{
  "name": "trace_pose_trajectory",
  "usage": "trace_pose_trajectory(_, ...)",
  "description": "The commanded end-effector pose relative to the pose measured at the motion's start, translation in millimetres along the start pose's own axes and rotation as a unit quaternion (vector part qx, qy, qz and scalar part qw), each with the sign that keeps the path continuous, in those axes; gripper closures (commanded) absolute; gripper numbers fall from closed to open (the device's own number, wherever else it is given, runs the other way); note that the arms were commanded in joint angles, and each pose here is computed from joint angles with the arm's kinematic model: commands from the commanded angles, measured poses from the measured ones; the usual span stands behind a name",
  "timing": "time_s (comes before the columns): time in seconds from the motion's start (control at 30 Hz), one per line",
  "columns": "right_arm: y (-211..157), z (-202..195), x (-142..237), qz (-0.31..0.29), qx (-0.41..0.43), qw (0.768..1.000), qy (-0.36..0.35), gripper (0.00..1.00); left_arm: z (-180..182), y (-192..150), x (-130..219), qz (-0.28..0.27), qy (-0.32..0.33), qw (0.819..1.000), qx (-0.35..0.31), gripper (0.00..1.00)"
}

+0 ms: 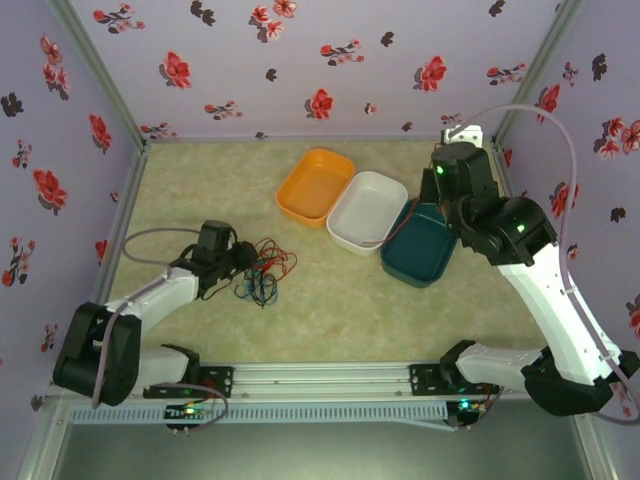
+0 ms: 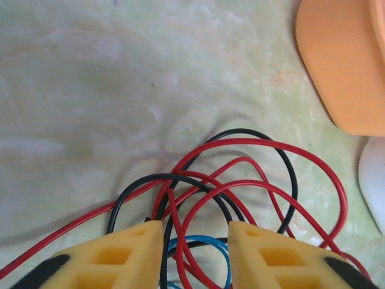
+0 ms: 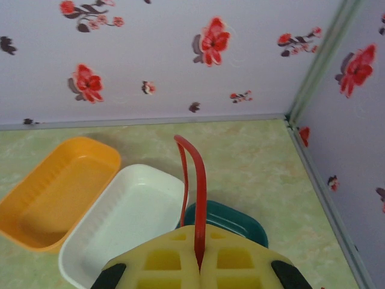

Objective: Untangle the cables

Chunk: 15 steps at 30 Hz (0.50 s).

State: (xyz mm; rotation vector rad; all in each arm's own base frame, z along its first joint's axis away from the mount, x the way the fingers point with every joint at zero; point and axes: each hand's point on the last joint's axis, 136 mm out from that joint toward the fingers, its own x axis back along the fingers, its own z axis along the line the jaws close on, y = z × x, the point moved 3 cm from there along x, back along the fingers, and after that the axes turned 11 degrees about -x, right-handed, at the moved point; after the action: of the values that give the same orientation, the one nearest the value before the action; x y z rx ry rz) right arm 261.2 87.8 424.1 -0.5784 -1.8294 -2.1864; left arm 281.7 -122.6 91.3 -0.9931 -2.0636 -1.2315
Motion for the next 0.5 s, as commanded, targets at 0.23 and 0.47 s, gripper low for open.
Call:
trace_pose_trajectory(0.23,-25,-19,-35,0.048,-0.023,0.997,-0.048,1.0,-2,11,26,-0.029,0.012,0.999,-0.008,0.31)
trace_pose_trajectory(0.47,-50,-20,-72,0.09,-0.038,0.994,-0.058,1.0,0,12,30,-0.038,0.017,0.999,-0.006,0.05)
